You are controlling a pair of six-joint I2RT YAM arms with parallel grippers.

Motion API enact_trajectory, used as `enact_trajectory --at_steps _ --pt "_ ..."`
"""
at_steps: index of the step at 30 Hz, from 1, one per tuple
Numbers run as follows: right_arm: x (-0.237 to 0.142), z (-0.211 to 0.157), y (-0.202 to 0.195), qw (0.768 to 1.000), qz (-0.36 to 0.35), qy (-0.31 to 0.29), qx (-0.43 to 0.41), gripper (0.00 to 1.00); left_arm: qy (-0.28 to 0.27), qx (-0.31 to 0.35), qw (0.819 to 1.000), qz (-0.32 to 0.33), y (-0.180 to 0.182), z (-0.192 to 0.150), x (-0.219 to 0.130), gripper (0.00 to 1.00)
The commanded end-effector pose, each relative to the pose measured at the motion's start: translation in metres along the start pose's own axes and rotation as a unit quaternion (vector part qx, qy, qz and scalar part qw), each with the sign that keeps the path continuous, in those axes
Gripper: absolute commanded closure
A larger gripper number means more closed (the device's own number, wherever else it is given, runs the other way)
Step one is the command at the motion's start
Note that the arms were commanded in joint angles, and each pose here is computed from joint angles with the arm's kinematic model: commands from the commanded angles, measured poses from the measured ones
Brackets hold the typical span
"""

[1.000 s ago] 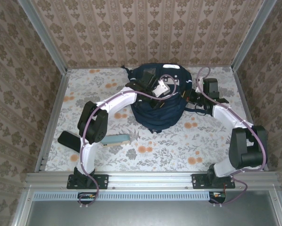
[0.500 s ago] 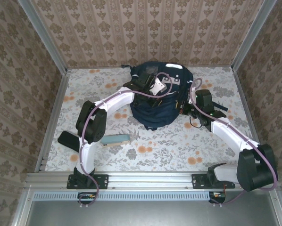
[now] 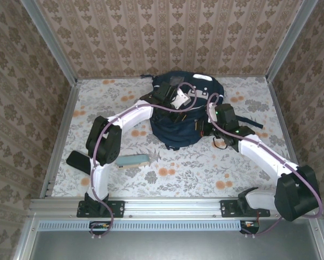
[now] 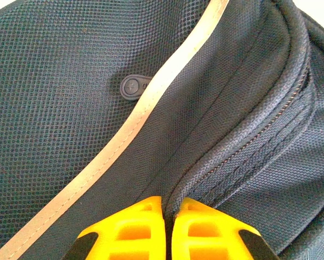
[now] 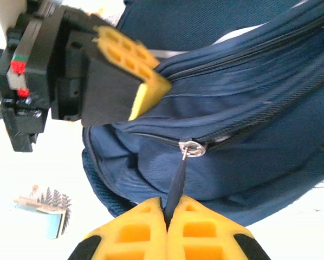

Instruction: Pack the student bag

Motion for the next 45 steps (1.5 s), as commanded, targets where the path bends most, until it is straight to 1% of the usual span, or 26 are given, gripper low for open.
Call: enact_trajectory --at_steps 1,4,9,11,13,14,17,19,20,22,23,26,31,36,39,40,41,43,45 --pt "0.005 -0.006 0.046 0.995 0.086 0.030 -0.040 1.00 -0.084 -0.010 0.996 -0.012 0.000 0.042 -0.019 1.00" --pt "0.018 -0.005 0.058 0.993 0.102 0.031 -0.043 1.00 -0.098 -0.011 0.994 -0.036 -0.010 0.048 -0.026 1.00" --pt "0.042 -0.009 0.075 0.989 0.132 0.047 -0.043 1.00 -0.110 -0.014 0.993 -0.038 -0.011 0.051 -0.033 1.00" --pt "0.044 -0.009 0.073 0.989 0.130 0.050 -0.039 1.00 -0.113 -0.018 0.993 -0.034 -0.007 0.051 -0.035 1.00" --pt "0.039 -0.006 0.064 0.992 0.114 0.050 -0.020 1.00 -0.114 -0.022 0.993 -0.030 -0.004 0.047 -0.037 1.00" --pt "0.035 -0.004 0.056 0.993 0.107 0.048 0.002 0.93 -0.114 -0.024 0.993 -0.030 -0.002 0.046 -0.038 1.00" --pt "0.016 0.005 0.033 0.994 0.085 0.023 0.058 0.61 -0.114 -0.023 0.993 -0.033 -0.001 0.041 -0.040 1.00" --pt "0.004 0.008 0.016 0.994 0.052 0.008 0.097 0.49 -0.115 -0.023 0.992 -0.035 -0.001 0.040 -0.042 1.00" --pt "-0.002 0.010 0.007 0.992 0.031 0.000 0.121 0.43 -0.116 -0.022 0.992 -0.035 -0.001 0.040 -0.042 1.00" --pt "-0.014 0.015 -0.005 0.985 0.005 -0.017 0.172 0.38 -0.118 -0.020 0.992 -0.036 -0.002 0.041 -0.045 1.00" --pt "-0.019 0.018 -0.014 0.978 -0.012 -0.028 0.208 0.35 -0.120 -0.018 0.992 -0.038 -0.004 0.041 -0.046 1.00" --pt "-0.021 0.023 -0.023 0.953 -0.011 -0.043 0.299 0.29 -0.129 -0.015 0.991 -0.044 -0.008 0.044 -0.050 1.00" --pt "-0.005 0.045 -0.005 0.929 0.066 -0.044 0.362 0.27 -0.128 -0.013 0.991 -0.046 -0.012 0.042 -0.051 1.00" --pt "0.020 0.061 -0.002 0.920 0.085 -0.033 0.382 0.28 -0.123 -0.014 0.991 -0.045 -0.013 0.038 -0.052 1.00" --pt "0.033 0.064 -0.003 0.918 0.082 -0.026 0.388 0.31 -0.122 -0.019 0.991 -0.043 -0.014 0.036 -0.054 1.00" --pt "0.037 0.066 -0.004 0.918 0.084 -0.027 0.388 0.32 -0.124 -0.022 0.991 -0.041 -0.014 0.037 -0.056 0.98" --pt "0.040 0.068 -0.004 0.917 0.087 -0.028 0.389 0.36 -0.126 -0.027 0.991 -0.040 -0.015 0.038 -0.058 0.93" --pt "0.046 0.073 -0.001 0.917 0.106 -0.032 0.383 0.51 -0.130 -0.049 0.990 -0.023 -0.012 0.038 -0.065 0.75" --pt "0.049 0.078 0.000 0.918 0.121 -0.038 0.377 0.62 -0.127 -0.077 0.989 0.000 -0.007 0.034 -0.074 0.62"
Point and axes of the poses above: each hand's point on the last joint's axis, 136 mm out from that joint toward the fingers, its own x axis out along the fingers, its own y axis along the line the jaws close on, z = x × y, the point moved 2 cm from there along -x, back along the fingers
